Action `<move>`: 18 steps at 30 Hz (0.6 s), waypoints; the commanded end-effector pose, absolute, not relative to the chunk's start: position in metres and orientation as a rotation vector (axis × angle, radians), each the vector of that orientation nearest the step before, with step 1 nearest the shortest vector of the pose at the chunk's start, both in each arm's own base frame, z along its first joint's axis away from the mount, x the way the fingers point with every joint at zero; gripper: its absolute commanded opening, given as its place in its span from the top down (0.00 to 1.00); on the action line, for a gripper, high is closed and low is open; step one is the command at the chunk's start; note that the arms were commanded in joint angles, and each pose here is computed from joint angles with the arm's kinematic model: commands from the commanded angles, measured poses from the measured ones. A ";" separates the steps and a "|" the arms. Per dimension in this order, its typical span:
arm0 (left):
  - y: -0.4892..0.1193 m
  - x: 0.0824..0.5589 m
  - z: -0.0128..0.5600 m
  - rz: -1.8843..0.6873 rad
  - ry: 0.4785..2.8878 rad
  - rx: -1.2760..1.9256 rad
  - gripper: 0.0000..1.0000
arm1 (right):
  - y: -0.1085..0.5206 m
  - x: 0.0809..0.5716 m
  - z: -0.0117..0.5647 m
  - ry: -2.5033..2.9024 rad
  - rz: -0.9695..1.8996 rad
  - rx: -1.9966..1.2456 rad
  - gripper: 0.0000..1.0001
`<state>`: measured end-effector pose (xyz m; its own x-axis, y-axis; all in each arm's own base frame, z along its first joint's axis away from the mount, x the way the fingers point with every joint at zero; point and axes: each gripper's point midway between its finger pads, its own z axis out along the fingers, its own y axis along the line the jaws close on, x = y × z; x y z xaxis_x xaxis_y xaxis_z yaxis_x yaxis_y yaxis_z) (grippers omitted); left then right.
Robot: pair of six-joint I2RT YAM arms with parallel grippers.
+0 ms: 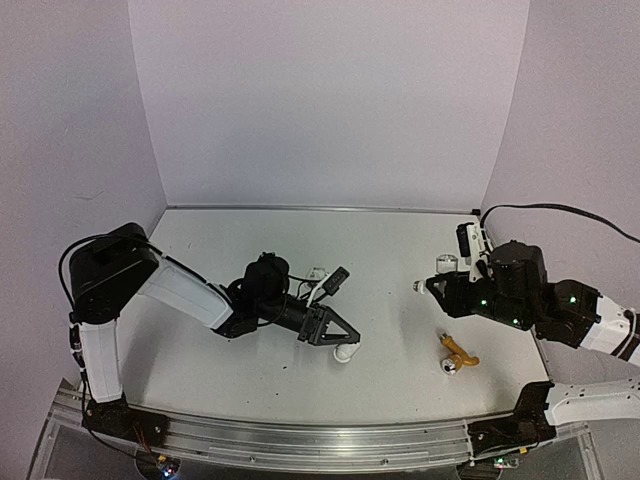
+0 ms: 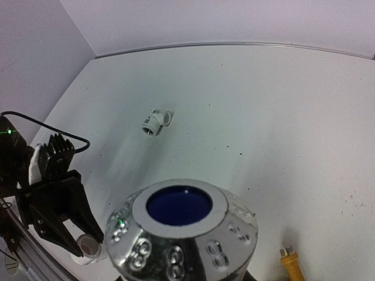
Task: Install the water faucets
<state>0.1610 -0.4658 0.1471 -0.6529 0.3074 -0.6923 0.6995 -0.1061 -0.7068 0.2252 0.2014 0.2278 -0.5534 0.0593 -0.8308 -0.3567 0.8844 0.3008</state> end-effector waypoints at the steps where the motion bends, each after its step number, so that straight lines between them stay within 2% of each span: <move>1: -0.467 0.153 0.153 -1.976 1.685 1.176 0.94 | 0.212 0.229 0.257 2.022 0.638 -0.181 1.00; 13: -0.480 0.168 0.088 -1.980 1.874 1.091 0.92 | 0.214 0.231 0.252 2.033 0.632 -0.182 1.00; 18: -0.478 0.171 0.077 -1.968 1.901 1.075 0.81 | 0.216 0.232 0.249 2.041 0.625 -0.188 1.00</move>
